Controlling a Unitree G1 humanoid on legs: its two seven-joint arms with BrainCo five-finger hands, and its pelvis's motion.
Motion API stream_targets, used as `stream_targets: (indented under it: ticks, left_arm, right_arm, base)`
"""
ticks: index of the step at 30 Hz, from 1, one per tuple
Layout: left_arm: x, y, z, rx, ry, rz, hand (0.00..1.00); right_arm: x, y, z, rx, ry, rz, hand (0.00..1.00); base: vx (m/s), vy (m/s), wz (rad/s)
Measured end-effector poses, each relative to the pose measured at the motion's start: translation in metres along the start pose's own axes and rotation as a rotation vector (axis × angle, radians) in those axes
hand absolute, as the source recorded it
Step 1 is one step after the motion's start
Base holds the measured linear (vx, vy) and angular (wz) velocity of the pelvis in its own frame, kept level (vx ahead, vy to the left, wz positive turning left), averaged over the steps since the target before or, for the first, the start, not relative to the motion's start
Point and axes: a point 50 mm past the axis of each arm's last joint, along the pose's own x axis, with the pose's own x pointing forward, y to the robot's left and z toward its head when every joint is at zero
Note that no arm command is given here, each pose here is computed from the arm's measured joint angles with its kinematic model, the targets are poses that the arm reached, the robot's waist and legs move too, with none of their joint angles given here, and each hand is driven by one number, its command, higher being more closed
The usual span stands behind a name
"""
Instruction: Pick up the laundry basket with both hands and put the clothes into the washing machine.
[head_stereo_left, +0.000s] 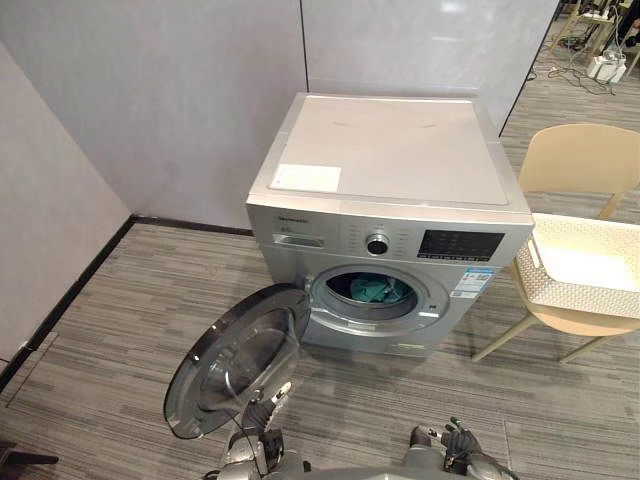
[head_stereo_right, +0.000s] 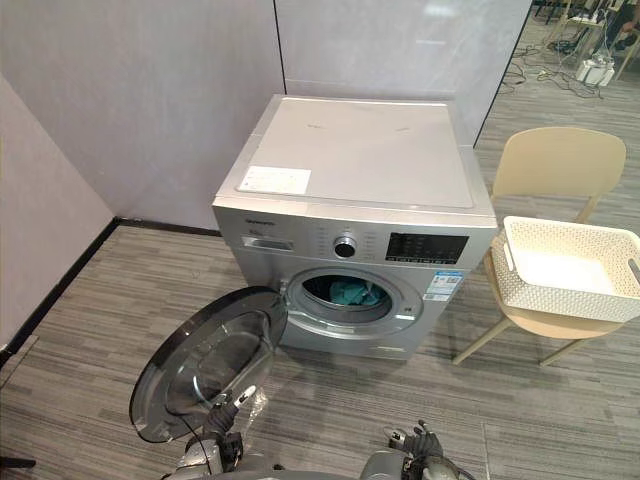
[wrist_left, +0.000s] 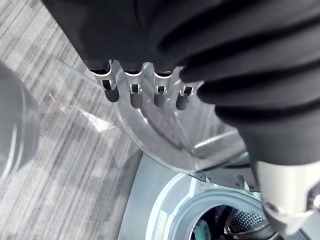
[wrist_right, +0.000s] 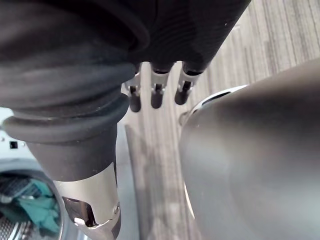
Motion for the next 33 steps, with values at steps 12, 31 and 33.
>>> stream_targets:
  ticks: [12, 31, 33]
  left_arm:
    - [-0.006, 0.018, -0.021, -0.127, 0.083, 0.067, 0.00]
    - [-0.098, 0.136, 0.150, -0.269, -0.826, 0.572, 0.00]
    - [-0.100, 0.143, 0.167, -0.190, -0.847, 0.636, 0.00]
  right_arm:
    - [0.000, 0.002, -0.014, -0.062, 0.073, 0.029, 0.00]
    - [-0.001, -0.012, -0.003, -0.335, 0.032, 0.043, 0.00]
    - [-0.003, 0.003, -0.010, -0.320, 0.046, 0.093, 0.00]
  base:
    - [-0.07, 0.013, -0.14]
    - [-0.08, 0.132, 0.21]
    - [-0.01, 0.220, 0.39]
